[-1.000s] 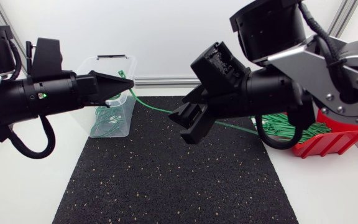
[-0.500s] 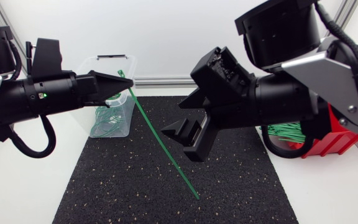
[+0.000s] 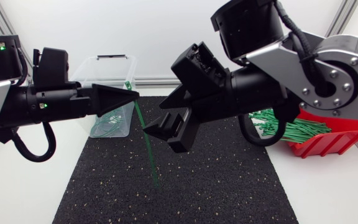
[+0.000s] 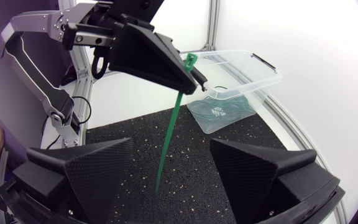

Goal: Take a green cable tie from the red box, thread the tail through the head to close it, then place it in the transparent bin on the left.

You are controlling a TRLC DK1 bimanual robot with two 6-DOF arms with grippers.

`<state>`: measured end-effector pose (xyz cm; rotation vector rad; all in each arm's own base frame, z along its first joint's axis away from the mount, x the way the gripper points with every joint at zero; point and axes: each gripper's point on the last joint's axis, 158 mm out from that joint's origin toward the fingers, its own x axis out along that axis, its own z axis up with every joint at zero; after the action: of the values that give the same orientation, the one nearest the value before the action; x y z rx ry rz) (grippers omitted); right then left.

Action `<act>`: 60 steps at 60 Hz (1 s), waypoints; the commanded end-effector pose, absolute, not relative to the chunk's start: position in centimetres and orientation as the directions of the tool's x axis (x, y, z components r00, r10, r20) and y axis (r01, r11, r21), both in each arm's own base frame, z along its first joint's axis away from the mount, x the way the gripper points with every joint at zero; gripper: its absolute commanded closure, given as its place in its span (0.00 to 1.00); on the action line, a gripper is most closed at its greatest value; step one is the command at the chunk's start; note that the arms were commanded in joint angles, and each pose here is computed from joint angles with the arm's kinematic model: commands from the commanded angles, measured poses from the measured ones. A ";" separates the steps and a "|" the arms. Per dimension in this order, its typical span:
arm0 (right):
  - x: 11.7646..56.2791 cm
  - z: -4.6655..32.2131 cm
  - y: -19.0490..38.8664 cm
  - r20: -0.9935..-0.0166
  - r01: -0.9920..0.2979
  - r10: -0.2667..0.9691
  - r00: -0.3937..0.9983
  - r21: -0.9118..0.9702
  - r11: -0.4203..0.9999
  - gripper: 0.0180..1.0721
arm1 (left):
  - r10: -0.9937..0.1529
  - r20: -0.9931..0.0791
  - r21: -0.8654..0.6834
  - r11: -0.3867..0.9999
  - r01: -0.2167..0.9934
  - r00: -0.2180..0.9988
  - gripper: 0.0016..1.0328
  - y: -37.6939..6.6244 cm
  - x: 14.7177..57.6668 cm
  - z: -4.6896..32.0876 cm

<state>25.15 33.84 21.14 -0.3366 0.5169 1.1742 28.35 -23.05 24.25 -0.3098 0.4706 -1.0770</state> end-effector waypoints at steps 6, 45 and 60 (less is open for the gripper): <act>26.1 21.0 33.2 -0.536 -0.936 0.802 0.264 0.057 0.346 0.16 | -0.920 -0.248 -0.439 0.385 0.812 0.302 0.97 -24.2 26.7 22.3; 25.3 19.9 35.4 -0.501 -0.960 0.859 0.105 0.173 0.218 0.44 | -0.946 -0.242 -0.432 0.304 0.849 0.215 0.97 -24.9 25.2 21.9; 25.1 20.2 35.9 -0.487 -0.963 0.870 0.082 0.185 0.194 0.56 | -0.948 -0.239 -0.433 0.297 0.851 0.210 0.97 -24.9 25.2 21.9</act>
<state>24.84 35.22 19.32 -0.2060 0.5901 1.3642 25.49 -24.72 22.68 -0.2313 0.4941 -1.2478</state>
